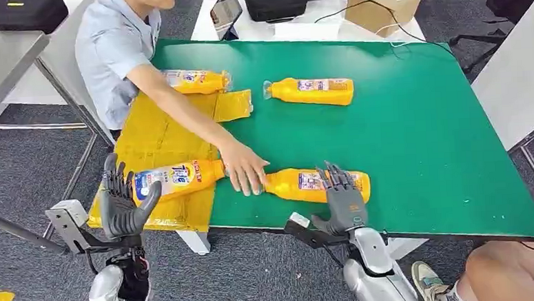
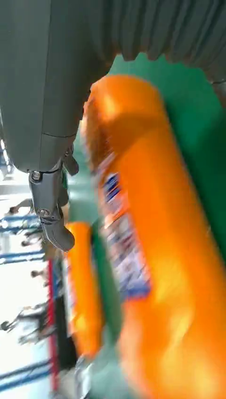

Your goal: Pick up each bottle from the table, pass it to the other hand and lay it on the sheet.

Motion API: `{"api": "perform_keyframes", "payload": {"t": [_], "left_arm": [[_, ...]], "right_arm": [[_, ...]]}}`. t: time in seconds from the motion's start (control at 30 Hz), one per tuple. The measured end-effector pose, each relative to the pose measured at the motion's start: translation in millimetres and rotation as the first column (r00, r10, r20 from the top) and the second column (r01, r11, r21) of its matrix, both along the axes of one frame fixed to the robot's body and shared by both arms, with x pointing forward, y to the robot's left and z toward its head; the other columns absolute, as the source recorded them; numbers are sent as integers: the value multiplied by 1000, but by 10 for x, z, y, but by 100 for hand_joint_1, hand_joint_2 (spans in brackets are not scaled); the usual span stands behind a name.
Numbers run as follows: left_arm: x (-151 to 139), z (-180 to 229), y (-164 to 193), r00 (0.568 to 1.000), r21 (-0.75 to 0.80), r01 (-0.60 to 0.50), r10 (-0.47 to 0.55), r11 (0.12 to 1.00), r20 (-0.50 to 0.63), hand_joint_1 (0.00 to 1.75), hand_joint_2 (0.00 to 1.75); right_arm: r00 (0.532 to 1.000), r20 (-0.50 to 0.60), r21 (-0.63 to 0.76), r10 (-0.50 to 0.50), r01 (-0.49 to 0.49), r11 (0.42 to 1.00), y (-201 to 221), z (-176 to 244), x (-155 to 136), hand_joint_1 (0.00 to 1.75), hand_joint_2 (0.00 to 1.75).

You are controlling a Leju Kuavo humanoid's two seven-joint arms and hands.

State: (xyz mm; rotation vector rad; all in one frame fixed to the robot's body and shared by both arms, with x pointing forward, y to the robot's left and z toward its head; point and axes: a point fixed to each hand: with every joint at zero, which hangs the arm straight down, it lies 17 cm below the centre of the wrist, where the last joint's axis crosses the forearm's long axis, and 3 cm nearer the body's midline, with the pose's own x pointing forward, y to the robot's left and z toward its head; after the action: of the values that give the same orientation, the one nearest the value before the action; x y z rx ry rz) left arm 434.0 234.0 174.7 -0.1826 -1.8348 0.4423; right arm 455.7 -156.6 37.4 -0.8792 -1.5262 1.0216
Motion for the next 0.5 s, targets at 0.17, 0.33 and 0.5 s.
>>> {"api": "perform_keyframes", "payload": {"t": [0.17, 0.33, 0.5], "left_arm": [[-63, 7, 7, 1000, 5, 3, -3, 1000, 1, 0, 175], [-98, -1, 27, 1000, 6, -1, 1, 1000, -2, 0, 175], [-105, 16, 17, 1000, 10, 5, -5, 1000, 4, 0, 175]], "right_arm": [[997, -26, -74, -72, 70, 995, -214, -97, 35, 0, 175], [993, -33, -108, -116, 112, 988, -405, -104, 112, 0, 175], [990, -17, -129, -137, 133, 983, -573, -71, 232, 0, 175]]}}
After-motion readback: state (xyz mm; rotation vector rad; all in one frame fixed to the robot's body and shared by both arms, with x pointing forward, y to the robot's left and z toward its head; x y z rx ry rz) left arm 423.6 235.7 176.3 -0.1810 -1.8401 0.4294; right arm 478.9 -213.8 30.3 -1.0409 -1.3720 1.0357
